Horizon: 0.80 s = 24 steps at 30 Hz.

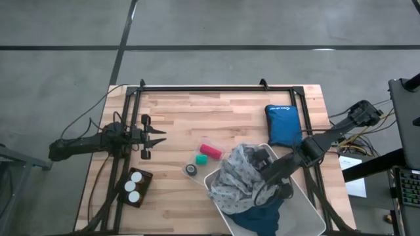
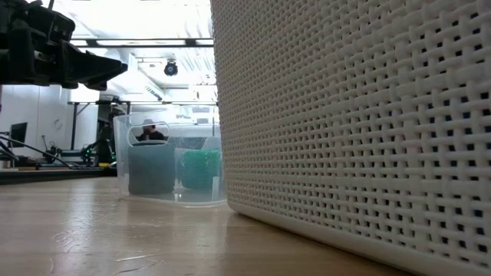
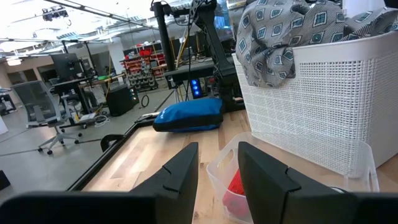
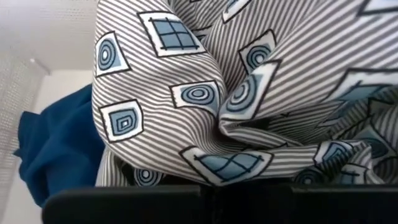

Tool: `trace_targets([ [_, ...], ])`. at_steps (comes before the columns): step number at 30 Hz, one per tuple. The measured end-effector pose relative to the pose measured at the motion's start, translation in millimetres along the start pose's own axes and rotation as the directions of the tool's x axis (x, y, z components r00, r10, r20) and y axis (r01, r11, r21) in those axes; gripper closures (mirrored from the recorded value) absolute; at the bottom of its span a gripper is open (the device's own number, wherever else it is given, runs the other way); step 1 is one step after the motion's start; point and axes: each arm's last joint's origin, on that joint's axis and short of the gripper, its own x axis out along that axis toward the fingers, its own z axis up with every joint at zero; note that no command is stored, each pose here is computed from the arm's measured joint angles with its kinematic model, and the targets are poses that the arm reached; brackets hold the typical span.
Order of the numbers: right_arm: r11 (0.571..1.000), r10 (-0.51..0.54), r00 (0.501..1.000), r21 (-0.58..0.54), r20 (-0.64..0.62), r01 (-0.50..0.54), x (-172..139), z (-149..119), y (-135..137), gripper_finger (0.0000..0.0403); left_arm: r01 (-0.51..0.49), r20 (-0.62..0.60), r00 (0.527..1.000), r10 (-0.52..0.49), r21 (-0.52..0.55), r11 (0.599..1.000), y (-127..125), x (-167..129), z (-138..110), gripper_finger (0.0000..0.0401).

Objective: Pick & Place Medicine items
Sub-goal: Put the gray patient gown into the white bin

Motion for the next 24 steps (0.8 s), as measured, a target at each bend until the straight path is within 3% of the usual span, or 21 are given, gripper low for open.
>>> trace_targets([
  [11, 0.99, 0.057, 0.998, 0.133, -0.017, -0.054, 3.5, -4.5, 1.8, 0.0378, 0.0, 0.0, 1.0, 0.0, 0.0, 1.0, 0.0, 0.0, -0.1, 0.0283],
  [21, 0.972, 0.11, 0.993, 0.205, 0.036, -0.115, 7.5, -3.3, 3.6, 0.0294, 0.0, 0.0, 1.0, 0.0, 0.0, 1.0, 0.0, 0.0, -0.1, 0.0283],
  [24, 0.954, 0.109, 0.992, 0.275, 0.062, -0.122, 7.4, -0.9, 3.5, 0.0261, 0.0, 0.0, 1.0, 0.0, 0.0, 1.0, 0.0, 0.0, 0.0, 0.0283],
])
